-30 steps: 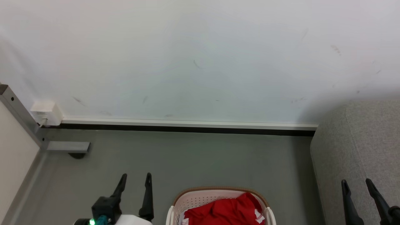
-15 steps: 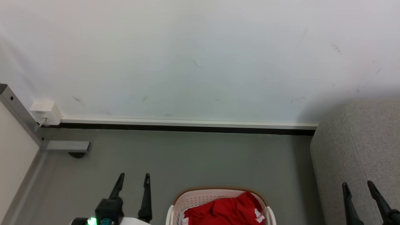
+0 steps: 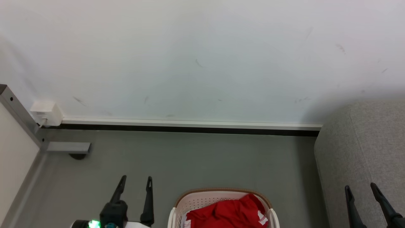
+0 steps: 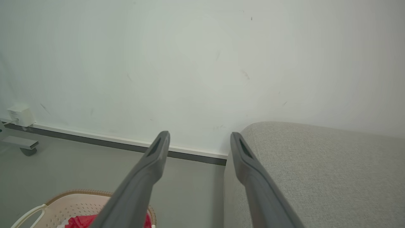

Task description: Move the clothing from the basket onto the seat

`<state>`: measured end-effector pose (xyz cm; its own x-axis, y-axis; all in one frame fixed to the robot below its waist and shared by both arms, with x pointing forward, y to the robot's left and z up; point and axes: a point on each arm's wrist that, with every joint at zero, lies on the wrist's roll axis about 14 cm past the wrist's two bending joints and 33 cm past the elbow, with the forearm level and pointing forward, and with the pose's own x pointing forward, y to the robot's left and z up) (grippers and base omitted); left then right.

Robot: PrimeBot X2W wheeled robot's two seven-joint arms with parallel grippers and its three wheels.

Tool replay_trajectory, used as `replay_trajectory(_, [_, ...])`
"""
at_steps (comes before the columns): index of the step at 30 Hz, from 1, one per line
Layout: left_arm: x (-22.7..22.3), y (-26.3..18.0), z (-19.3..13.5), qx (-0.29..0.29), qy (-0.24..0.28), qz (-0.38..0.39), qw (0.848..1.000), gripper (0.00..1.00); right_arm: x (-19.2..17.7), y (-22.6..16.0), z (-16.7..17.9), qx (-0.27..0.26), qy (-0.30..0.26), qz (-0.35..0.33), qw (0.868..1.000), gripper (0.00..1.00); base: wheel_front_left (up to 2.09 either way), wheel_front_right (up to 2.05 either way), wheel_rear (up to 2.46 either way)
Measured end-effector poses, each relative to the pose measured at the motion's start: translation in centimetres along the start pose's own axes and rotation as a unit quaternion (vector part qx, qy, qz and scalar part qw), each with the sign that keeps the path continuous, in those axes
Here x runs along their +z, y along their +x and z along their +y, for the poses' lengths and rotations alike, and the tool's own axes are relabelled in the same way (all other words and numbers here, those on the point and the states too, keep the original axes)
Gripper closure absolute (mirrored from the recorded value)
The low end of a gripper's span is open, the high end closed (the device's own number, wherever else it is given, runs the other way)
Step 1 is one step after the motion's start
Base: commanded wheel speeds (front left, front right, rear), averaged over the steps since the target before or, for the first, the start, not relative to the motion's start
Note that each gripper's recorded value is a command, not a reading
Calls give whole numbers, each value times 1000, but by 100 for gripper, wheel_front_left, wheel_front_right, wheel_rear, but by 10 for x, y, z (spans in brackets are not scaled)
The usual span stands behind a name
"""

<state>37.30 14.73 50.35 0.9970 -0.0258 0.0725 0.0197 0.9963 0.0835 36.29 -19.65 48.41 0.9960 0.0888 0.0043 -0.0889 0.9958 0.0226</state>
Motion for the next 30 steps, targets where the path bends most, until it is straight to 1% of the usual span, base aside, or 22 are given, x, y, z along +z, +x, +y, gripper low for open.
replay_trajectory(11, [-3, 2, -1, -1, -8, 5, 1000, 0, -2, -2, -5, -10, 12, 1, 1000, 0, 0, 0, 0])
replay_trajectory(16, [-7, 6, -11, -16, -14, 11, 1000, 0, -1, -2, -8, -14, 14, 0, 1000, 0, 0, 0, 0])
replay_trajectory(25, [-11, 39, -59, -90, -26, 13, 996, 0, 3, 10, -27, -38, 11, -6, 999, 0, 0, 0, 0])
replay_trajectory(30, [-34, 53, -94, -142, -37, 47, 988, 0, 6, 16, -45, -55, 0, -10, 998, 0, 0, 0, 0])
